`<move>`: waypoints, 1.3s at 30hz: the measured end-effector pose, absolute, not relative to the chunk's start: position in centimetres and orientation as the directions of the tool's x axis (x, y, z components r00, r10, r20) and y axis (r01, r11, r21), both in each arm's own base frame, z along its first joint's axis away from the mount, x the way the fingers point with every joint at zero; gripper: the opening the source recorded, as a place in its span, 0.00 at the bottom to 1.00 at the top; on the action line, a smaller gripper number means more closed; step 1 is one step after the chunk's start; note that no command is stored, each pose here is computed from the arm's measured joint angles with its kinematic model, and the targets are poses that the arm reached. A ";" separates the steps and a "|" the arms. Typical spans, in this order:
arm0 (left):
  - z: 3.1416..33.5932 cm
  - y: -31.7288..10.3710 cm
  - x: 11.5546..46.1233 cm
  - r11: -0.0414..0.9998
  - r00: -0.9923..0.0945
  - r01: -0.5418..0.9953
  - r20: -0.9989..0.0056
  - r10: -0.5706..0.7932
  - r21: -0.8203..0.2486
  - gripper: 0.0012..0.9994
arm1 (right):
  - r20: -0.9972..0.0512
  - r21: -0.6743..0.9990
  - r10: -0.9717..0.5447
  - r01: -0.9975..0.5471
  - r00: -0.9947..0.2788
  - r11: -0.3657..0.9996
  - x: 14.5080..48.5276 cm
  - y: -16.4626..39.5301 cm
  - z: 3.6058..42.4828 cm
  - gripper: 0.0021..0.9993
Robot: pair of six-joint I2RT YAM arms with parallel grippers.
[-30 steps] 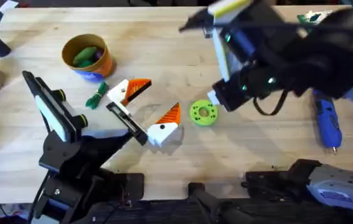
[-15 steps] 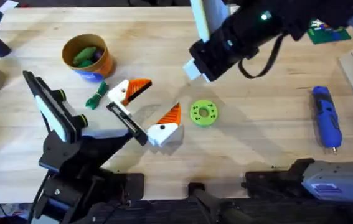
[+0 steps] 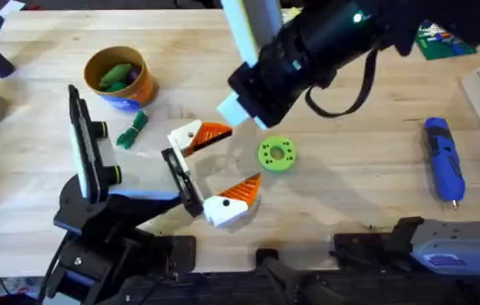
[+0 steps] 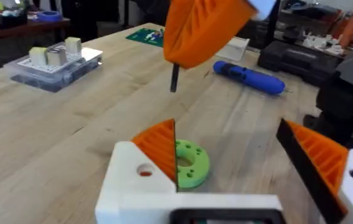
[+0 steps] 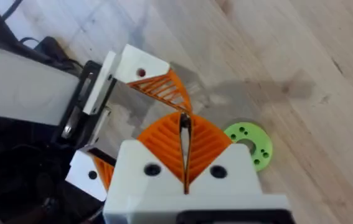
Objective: Pick up the gripper from the table and insert it into the empty holder that is missing its gripper. Then pick up a screw, insert it into the mounting hole, and use the screwdriver to tighten it. Finally, clean up the table by picking up the vegetable and placing it into the bucket.
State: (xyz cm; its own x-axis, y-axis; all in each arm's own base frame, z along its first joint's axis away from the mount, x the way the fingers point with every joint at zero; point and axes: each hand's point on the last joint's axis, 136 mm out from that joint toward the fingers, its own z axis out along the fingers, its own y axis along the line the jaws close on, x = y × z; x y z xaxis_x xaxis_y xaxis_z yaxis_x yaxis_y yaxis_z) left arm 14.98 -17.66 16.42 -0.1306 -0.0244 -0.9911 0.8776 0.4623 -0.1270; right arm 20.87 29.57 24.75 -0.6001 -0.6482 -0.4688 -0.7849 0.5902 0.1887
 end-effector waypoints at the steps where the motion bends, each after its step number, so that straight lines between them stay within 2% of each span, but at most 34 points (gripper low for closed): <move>1: 16.4 -17.8 14.8 0.451 -0.132 0.883 -0.991 -0.023 -0.128 0.98 | -0.469 0.190 -0.655 -0.792 -0.592 0.580 20.6 29.8 24.8 0.00; 12: 16.4 -18.3 13.7 0.387 -0.139 0.912 -0.990 -0.016 -0.134 0.98 | -0.504 0.193 -0.684 -0.841 -0.527 0.506 18.7 32.1 25.2 0.00; 39: 16.4 -18.3 13.6 0.385 -0.140 0.913 -0.990 -0.015 -0.135 0.98 | -0.483 0.197 -0.704 -0.848 -0.521 0.492 19.6 34.4 22.8 0.00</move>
